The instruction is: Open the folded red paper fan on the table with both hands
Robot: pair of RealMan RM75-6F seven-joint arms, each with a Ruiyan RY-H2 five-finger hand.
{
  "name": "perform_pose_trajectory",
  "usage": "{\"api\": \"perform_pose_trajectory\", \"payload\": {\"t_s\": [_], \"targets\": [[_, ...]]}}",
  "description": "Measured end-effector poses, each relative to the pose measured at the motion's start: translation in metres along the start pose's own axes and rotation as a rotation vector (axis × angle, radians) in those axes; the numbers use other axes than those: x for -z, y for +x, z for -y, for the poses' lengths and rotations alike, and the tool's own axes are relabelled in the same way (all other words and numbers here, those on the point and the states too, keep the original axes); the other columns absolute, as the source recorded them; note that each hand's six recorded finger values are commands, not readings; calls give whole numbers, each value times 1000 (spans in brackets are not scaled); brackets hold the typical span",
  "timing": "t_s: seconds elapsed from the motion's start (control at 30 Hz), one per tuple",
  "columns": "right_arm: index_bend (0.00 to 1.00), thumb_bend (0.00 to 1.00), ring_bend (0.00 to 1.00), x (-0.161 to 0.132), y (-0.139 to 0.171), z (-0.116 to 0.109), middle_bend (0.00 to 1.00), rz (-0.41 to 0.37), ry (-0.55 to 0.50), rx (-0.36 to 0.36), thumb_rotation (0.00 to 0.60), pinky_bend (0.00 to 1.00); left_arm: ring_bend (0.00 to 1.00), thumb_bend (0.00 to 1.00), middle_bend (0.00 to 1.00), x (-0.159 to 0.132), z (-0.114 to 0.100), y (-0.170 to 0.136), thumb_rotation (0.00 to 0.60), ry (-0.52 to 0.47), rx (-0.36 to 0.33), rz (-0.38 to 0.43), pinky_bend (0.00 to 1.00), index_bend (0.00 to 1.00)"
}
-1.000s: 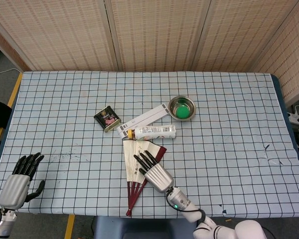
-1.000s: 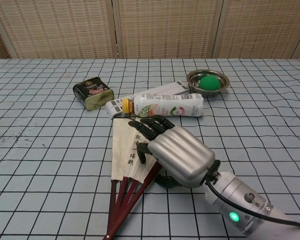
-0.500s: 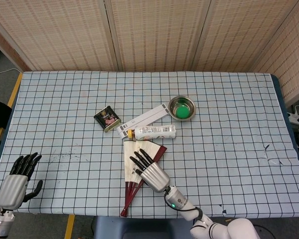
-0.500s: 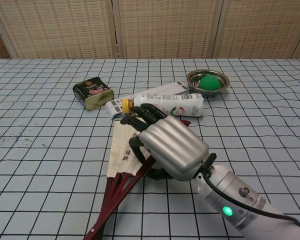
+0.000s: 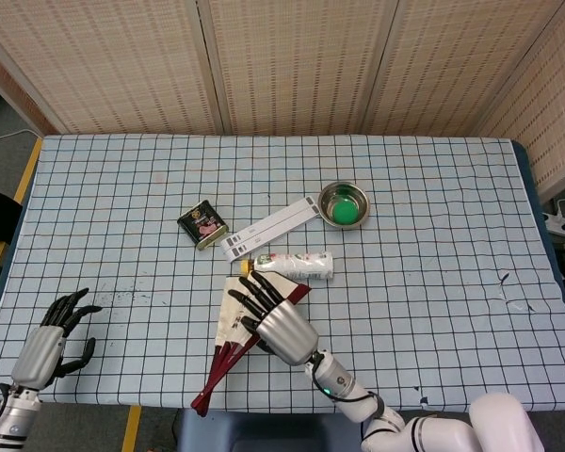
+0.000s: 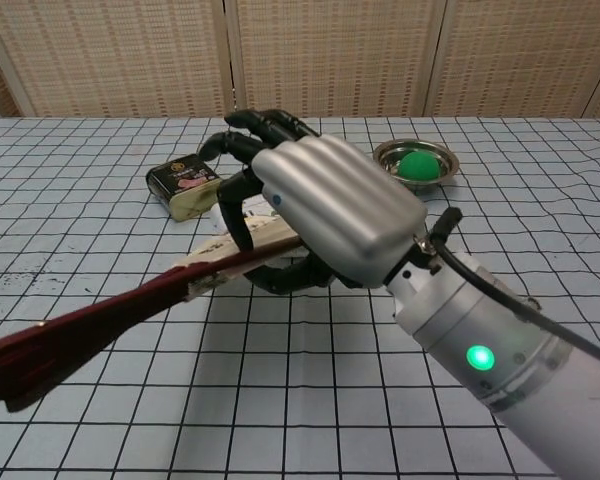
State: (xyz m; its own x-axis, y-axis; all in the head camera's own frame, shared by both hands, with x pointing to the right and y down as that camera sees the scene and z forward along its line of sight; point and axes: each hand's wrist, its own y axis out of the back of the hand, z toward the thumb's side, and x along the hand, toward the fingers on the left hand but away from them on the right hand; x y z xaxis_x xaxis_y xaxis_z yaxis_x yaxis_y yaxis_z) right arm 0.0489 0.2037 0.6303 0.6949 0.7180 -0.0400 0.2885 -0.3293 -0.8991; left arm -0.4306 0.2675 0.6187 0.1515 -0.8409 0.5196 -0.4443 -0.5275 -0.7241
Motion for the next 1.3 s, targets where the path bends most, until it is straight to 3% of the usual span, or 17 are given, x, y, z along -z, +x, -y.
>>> {"api": "perform_pose_trajectory", "payload": {"t_s": [0.17,0.3,0.47,0.67,0.87,0.97,1.1,1.23,1.3], "targets": [[779,704,0,-6,-20,-31,155,46,-29,-6,600,0,0,438,0,-13,31,15,600,-256,82,37,0,0],[779,703,0,-4,-31,-38,155,72,-33,-24,600,0,0,426,0,-29,54,29,600,-362,139,71,0,0],[779,703,0,-8,-44,-34,155,114,-85,-50,600,0,0,413,0,-49,65,50,600,-465,139,102,0,0],[779,703,0,-17,-64,-26,155,170,-139,-72,600,0,0,413,0,-90,83,88,600,-610,77,154,0,0],[779,703,0,-21,-75,-24,155,179,-149,-69,600,0,0,411,0,-124,85,98,600,-708,69,220,0,15],[779,704,0,-22,-80,-25,155,180,-152,-62,600,0,0,399,0,-141,88,95,600,-716,91,265,0,157],[779,704,0,-23,-82,-27,155,180,-151,-55,600,0,0,430,0,-148,88,92,600,-727,68,285,0,489],[779,704,0,-20,-81,-31,155,182,-150,-46,600,0,0,555,46,-149,89,90,600,-765,17,277,0,735],[779,704,0,-19,-80,-32,155,183,-150,-45,600,0,0,608,104,-147,89,91,600,-772,-16,263,1,798]]}}
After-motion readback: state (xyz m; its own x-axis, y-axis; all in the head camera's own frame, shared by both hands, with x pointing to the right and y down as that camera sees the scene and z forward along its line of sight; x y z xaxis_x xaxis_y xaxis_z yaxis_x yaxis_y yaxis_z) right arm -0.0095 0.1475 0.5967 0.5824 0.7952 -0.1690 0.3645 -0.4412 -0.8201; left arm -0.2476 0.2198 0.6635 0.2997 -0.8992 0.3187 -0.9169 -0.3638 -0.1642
